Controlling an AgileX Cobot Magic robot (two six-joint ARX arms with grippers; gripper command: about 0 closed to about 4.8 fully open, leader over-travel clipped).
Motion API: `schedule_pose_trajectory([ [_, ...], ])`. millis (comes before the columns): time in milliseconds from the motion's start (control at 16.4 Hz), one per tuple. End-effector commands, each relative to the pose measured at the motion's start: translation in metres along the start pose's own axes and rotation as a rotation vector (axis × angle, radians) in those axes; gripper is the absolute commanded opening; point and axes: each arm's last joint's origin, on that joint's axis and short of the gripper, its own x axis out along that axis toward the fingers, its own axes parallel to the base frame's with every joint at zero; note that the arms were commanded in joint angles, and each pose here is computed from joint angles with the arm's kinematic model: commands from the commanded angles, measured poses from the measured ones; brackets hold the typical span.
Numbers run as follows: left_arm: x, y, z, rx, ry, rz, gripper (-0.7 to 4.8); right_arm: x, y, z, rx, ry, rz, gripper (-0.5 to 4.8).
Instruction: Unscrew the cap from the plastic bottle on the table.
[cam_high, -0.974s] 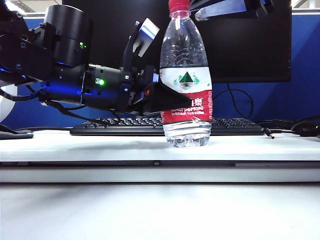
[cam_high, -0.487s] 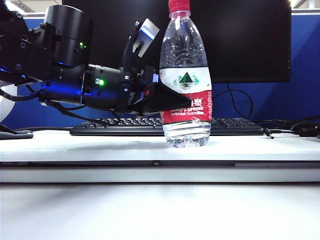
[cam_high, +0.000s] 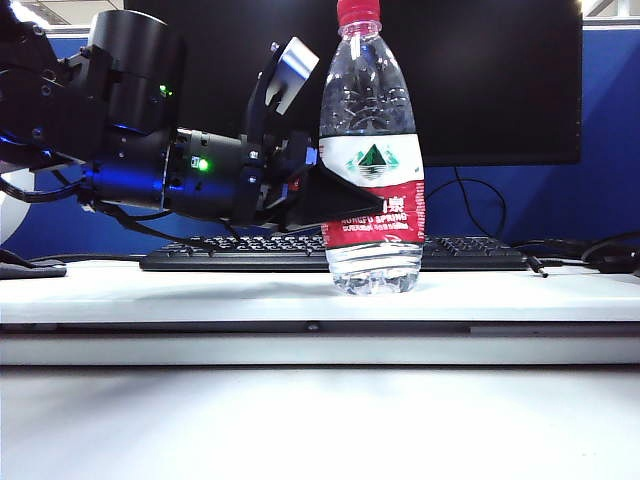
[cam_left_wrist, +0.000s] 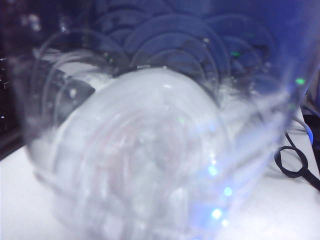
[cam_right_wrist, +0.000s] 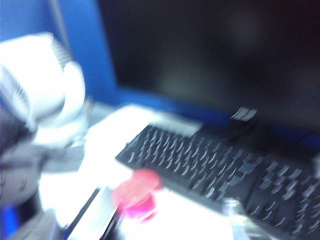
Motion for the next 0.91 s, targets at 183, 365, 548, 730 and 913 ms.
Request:
schedule_pose_trajectory([
  [183,0.000,-0.001,-0.009,-0.039,0.054,0.003,-0.01,0.028,0.024,-0.015,-0.008,0.003,-0.056,4.65],
  [365,0.000,-0.001,-0.009,-0.038,0.053,0.003,0.35,0.034,0.026,-0.018,0.000,0.008,-0.058,4.68],
  [548,0.000,-0.001,-0.009,-0.037,0.053,0.003,0.35,0.040,0.027,-0.020,0.012,0.003,-0.059,4.67],
  [730,0.000,-0.001,-0.009,-0.038,0.054,0.003,0.35,0.056,0.032,-0.028,0.016,-0.002,-0.073,4.61],
  [913,0.000,-0.001,-0.009,-0.039,0.056,0.003,0.35,0.060,0.033,-0.032,0.014,0.002,-0.088,4.16],
])
